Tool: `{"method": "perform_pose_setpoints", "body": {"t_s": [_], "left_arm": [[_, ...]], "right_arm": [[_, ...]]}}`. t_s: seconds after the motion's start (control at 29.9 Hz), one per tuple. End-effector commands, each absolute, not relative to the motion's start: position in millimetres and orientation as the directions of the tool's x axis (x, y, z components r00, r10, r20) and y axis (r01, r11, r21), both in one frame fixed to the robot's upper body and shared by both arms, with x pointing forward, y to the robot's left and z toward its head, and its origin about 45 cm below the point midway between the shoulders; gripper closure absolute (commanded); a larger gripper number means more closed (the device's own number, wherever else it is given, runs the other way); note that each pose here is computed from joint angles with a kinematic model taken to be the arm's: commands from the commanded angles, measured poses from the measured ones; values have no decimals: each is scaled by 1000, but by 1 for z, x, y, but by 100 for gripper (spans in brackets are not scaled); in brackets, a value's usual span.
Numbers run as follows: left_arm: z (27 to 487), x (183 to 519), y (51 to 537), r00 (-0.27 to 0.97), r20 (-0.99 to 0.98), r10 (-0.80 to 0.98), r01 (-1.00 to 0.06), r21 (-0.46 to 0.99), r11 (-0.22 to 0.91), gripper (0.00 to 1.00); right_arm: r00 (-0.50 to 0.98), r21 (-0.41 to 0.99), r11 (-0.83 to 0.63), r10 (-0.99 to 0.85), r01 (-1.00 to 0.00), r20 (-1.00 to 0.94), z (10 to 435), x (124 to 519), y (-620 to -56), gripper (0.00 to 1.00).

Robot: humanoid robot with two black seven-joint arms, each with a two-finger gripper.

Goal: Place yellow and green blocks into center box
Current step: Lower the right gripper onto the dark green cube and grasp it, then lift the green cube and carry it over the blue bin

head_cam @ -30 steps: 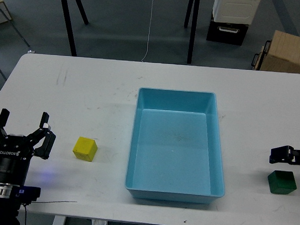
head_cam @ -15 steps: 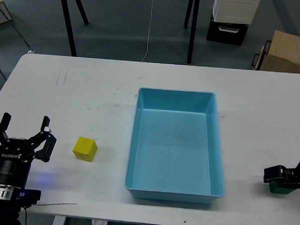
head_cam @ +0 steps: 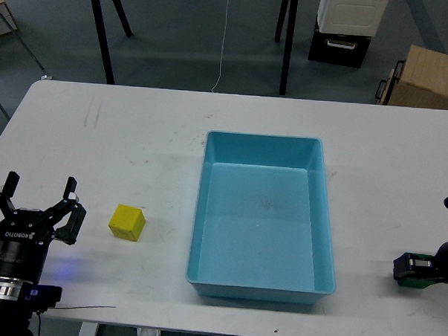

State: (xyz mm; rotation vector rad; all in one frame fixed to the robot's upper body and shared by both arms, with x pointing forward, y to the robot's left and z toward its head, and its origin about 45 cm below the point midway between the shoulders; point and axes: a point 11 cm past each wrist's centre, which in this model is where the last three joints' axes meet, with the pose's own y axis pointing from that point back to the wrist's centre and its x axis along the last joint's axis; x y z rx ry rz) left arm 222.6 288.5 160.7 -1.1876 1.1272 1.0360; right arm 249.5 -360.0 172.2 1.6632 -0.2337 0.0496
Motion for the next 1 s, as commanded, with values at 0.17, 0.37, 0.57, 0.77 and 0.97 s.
{"method": "perform_pose_setpoints", "body": {"t_s": [0.17, 0.37, 0.57, 0.77, 0.97], "left_arm": [[161, 223, 287, 153, -988, 14, -983, -151, 105, 0], [161, 225, 284, 155, -988, 14, -982, -152, 115, 0], [158, 224, 286, 146, -989, 16, -983, -144, 110, 0], [156, 224, 287, 139, -990, 17, -985, -136, 106, 0], [155, 223, 290, 136, -990, 24, -986, -133, 98, 0]], "right_arm": [[928, 910, -199, -165, -363, 334, 240, 300, -333, 100], [927, 868, -326, -106, -375, 361, 288, 339, -261, 100], [936, 916, -279, 117, -289, 331, 272, 355, -187, 100], [915, 929, -284, 255, -238, 313, 245, 359, -105, 100], [880, 959, -211, 398, -188, 260, 211, 340, -65, 86]]}}
